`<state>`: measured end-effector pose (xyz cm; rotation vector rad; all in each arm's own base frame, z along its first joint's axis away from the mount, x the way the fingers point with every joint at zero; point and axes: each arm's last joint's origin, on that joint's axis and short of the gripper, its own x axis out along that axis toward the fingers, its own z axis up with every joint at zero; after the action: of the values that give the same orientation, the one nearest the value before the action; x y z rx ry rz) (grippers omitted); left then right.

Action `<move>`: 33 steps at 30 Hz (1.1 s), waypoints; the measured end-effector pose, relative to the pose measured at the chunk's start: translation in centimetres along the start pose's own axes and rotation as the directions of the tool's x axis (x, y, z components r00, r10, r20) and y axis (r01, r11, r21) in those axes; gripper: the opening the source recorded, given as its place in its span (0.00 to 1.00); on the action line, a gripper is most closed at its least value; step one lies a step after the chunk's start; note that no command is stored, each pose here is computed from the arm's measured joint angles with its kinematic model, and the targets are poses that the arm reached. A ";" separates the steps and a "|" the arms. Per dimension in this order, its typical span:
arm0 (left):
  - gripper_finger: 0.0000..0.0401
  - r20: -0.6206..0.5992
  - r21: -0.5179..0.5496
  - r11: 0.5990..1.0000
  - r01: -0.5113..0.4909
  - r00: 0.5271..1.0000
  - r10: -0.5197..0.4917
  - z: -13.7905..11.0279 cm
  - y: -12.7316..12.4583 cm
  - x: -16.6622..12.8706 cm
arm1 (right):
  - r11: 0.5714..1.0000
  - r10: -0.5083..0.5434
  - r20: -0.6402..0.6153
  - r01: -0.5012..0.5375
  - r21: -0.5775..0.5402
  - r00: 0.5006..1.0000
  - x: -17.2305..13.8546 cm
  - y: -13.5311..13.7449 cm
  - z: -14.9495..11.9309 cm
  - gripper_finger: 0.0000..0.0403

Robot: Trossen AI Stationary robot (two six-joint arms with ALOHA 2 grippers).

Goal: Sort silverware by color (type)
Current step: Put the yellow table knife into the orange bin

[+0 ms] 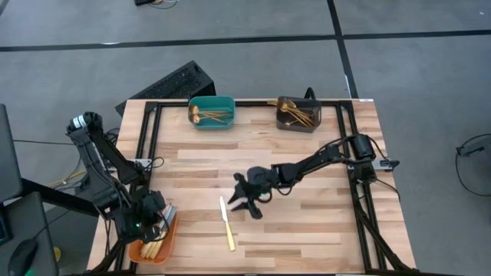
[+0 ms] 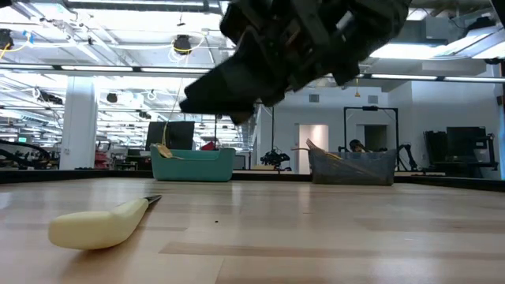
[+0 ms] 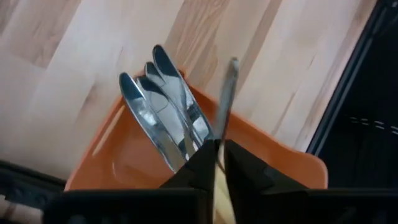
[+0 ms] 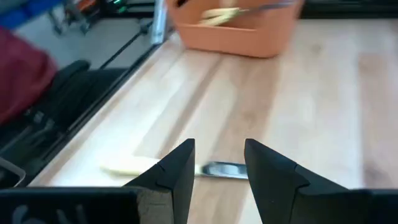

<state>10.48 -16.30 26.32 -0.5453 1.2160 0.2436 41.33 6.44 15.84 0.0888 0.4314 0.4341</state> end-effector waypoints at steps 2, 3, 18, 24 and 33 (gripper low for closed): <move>0.10 -0.025 0.002 1.000 -0.011 1.000 0.011 -0.1 -0.1 0.2 | 0.999 0.009 -0.030 -0.011 -0.050 1.000 0.3 0.5 0.5 0.41; 0.13 -0.039 0.000 1.000 -0.015 0.999 0.015 -0.2 -0.1 0.3 | 0.997 0.008 -0.045 -0.012 -0.076 0.999 0.4 0.6 0.8 0.41; 0.46 0.005 -0.066 0.996 -0.065 0.998 0.065 1.5 0.7 0.3 | 0.807 0.045 -0.209 -0.159 -0.569 0.977 3.9 1.9 2.6 0.46; 0.46 0.031 -0.044 0.996 -0.072 0.997 0.073 2.3 0.8 0.5 | 0.788 0.055 -0.399 -0.285 -0.546 0.915 7.4 1.2 -0.1 0.46; 0.46 0.094 0.045 0.993 -0.105 0.990 0.101 3.5 1.1 0.6 | 0.801 0.059 -0.568 -0.378 -0.464 0.821 9.6 0.5 0.4 0.45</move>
<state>13.08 -13.64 26.29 -0.4245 1.1598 0.3219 49.14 10.99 12.61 -0.5826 0.8309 0.8220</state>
